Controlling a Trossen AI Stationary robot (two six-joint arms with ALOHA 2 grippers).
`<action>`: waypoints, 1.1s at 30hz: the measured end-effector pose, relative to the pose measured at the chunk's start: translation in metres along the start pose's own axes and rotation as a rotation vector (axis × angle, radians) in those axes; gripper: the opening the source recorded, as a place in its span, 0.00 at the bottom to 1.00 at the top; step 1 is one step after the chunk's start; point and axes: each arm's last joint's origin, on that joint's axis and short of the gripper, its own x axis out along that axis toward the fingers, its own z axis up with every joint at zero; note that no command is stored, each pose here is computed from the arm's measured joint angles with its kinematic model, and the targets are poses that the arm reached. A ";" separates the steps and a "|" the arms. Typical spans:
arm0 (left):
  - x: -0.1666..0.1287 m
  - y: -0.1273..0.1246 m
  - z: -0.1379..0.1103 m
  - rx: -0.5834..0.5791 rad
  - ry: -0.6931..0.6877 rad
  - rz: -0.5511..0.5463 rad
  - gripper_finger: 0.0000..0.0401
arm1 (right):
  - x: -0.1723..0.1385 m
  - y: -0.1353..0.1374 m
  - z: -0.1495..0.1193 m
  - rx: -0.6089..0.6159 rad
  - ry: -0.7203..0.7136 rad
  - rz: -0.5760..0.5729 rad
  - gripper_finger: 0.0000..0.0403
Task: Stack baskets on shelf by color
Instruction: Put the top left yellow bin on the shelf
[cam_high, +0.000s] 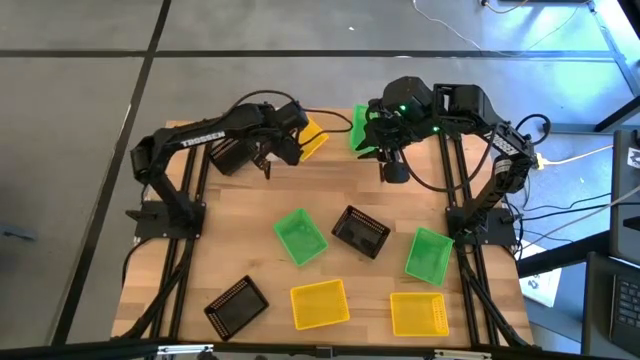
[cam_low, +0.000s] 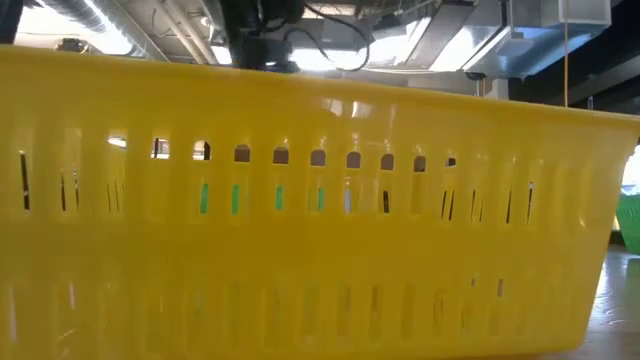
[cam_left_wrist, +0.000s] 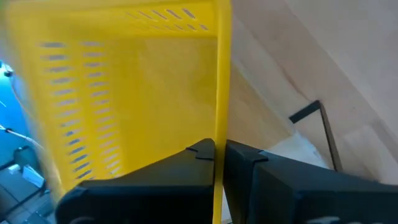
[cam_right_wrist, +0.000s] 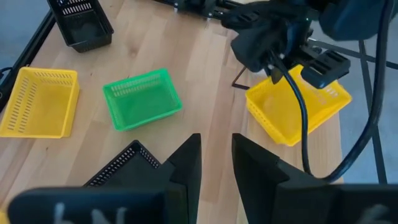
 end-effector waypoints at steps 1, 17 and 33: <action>0.002 0.000 0.001 -0.008 0.004 -0.003 0.00 | 0.000 0.000 0.000 0.000 0.002 0.001 0.22; 0.006 0.004 0.007 -0.093 -0.012 0.035 0.11 | 0.000 0.000 0.000 0.001 0.000 0.001 0.22; -0.005 0.007 0.011 -0.110 0.130 0.174 0.12 | 0.000 0.000 0.000 0.001 -0.002 0.001 0.22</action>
